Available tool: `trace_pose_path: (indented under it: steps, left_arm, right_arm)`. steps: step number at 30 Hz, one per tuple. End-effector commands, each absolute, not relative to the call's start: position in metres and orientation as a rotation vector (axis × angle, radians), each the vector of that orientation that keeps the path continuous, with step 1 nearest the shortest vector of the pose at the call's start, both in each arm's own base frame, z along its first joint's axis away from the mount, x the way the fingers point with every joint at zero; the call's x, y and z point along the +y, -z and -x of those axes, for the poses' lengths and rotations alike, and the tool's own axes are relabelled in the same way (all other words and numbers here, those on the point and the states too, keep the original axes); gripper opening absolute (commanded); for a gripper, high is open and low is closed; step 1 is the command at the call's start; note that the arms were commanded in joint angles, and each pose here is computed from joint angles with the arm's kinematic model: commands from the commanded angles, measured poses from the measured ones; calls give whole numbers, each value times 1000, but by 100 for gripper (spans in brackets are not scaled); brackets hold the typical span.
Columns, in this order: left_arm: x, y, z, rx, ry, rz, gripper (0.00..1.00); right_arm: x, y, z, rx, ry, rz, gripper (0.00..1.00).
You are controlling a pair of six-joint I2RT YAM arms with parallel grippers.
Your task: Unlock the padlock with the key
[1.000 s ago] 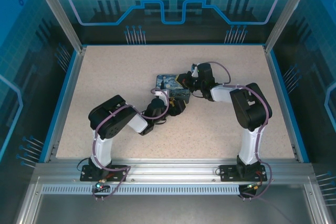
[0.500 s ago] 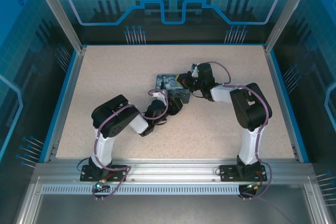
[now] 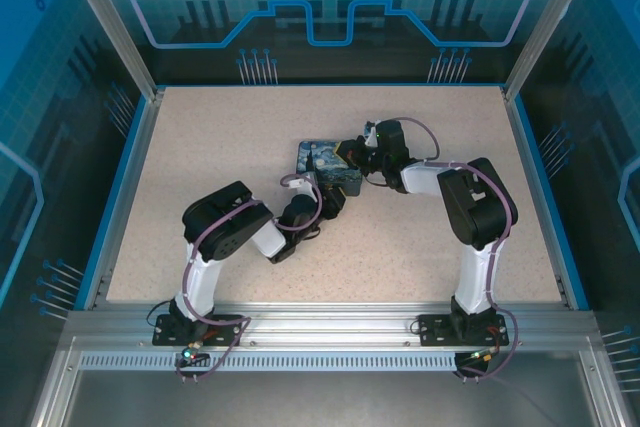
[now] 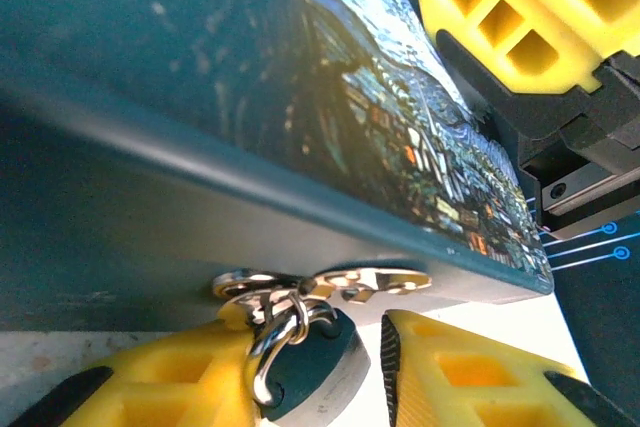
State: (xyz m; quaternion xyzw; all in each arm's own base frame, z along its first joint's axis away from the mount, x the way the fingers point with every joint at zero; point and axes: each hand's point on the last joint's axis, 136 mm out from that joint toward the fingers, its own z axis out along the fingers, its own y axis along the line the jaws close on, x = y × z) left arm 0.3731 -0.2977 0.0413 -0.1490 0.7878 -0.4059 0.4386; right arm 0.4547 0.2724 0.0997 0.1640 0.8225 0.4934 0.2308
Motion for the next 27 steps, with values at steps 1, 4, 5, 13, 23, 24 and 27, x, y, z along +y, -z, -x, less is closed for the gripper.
trace_pose_path:
  steps: [1, 4, 5, 13, 23, 24, 27]
  left_arm:
    - [-277, 7, -366, 2084, 826, 447, 33]
    - [-273, 10, -366, 2084, 800, 467, 31]
    - [-273, 11, -366, 2084, 795, 468, 29]
    - [-274, 13, -369, 2078, 796, 474, 25]
    - [-273, 14, -367, 2076, 798, 469, 14]
    - [-273, 13, -367, 2076, 805, 467, 12]
    - [-274, 7, -364, 2068, 831, 467, 3]
  right_arm:
    - [268, -48, -431, 2436, -1294, -550, 0]
    - [268, -47, -431, 2437, -1292, -550, 0]
    - [268, -47, -431, 2437, -1293, -551, 0]
    - [267, -46, -431, 2440, -1291, -552, 0]
    - [268, -44, -430, 2439, -1294, -556, 0]
    - [268, -46, -431, 2435, -1299, -555, 0]
    - [268, -55, -435, 2415, -1314, -546, 0]
